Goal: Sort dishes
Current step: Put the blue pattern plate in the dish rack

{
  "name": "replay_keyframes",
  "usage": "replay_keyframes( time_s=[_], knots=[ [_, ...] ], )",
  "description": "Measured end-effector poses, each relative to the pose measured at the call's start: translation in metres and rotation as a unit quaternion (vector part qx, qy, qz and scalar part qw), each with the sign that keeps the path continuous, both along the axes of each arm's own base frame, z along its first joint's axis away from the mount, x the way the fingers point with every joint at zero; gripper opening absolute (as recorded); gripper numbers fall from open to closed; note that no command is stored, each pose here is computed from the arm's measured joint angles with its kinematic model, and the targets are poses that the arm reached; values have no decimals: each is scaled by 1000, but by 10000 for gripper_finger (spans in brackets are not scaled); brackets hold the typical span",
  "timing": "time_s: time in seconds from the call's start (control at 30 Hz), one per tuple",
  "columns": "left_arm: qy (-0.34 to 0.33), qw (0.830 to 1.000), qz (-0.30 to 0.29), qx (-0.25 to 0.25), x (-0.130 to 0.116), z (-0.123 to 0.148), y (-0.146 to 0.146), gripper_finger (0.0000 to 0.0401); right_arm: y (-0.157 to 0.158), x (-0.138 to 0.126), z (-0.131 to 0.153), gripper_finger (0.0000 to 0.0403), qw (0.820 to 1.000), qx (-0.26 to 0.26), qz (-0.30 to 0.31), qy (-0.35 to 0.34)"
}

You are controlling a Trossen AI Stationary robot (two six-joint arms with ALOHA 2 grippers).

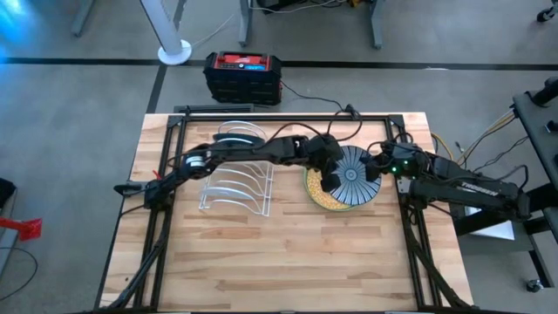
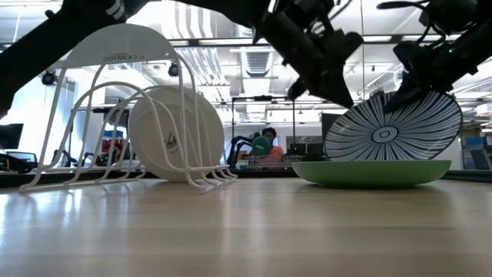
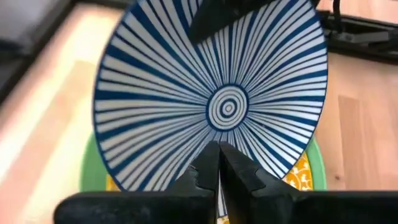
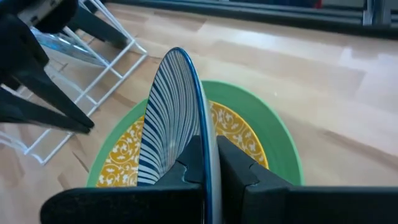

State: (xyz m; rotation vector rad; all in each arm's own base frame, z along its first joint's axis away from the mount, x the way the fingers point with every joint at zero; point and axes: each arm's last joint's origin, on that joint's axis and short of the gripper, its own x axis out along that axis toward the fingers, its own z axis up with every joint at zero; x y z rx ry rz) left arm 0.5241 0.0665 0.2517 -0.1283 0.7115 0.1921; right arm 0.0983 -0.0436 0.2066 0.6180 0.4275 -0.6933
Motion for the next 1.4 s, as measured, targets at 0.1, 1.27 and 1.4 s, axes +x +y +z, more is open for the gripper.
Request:
replay_keyframes(
  time_s=[0.1, 1.27, 1.4],
  knots=[
    [-7, 1000, 0, 27, -3, 12, -1, 0, 1, -2, 3, 5, 1000, -10, 4, -8],
    [-46, 989, -12, 137, -78, 136, -55, 0, 9, -17, 32, 1, 977, -163, 81, -113],
    [1, 985, 57, 160, -94, 139, -57, 0, 10, -16, 36, 1, 968, -177, 119, -134]
  ],
)
